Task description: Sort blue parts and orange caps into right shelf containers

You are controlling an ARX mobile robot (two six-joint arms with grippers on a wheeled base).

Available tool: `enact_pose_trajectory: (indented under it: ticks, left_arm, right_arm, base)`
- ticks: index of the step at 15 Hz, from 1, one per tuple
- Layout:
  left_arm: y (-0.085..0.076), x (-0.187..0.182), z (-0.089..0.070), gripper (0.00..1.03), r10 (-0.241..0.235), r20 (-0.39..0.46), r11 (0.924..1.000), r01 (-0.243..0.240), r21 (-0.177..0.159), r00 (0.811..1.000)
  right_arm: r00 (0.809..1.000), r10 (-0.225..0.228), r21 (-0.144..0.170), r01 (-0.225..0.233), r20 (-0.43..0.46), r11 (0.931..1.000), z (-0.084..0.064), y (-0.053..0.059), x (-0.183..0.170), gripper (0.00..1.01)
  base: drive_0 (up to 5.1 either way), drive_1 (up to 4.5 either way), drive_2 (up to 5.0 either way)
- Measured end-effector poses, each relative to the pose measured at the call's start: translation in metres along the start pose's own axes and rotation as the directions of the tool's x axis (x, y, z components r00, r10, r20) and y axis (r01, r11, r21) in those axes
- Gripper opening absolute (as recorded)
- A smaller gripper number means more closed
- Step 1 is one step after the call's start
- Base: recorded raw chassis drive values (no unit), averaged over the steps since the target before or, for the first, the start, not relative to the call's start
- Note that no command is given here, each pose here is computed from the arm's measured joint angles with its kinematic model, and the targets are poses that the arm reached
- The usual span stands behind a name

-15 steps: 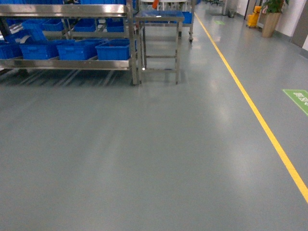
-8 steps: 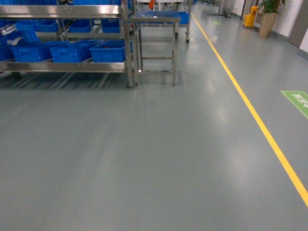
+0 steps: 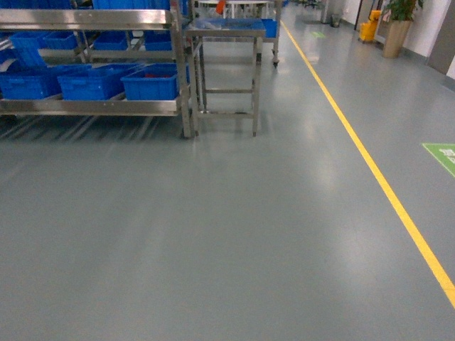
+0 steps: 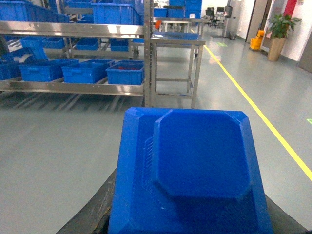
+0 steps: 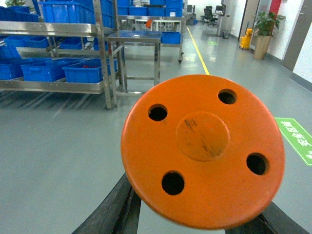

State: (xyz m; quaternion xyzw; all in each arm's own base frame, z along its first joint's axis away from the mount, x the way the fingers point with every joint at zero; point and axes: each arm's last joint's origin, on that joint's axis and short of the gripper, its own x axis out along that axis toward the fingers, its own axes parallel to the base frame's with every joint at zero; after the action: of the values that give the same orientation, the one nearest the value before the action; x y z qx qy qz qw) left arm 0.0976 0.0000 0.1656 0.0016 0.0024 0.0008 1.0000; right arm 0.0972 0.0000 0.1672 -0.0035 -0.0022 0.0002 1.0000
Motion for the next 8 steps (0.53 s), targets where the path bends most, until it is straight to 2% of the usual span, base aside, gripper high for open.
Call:
enact_pose_trajectory:
  ticks: [8]
  left_arm:
    - [0.0, 0.0, 0.0, 0.44, -0.002, 0.0, 1.0, 0.002, 0.0, 1.0]
  right_arm:
    - [1.0, 0.0, 0.0, 0.0, -0.002, 1.0, -0.0001, 0.0, 0.0, 0.41]
  base:
    - [0.0, 4.34, -4.3]
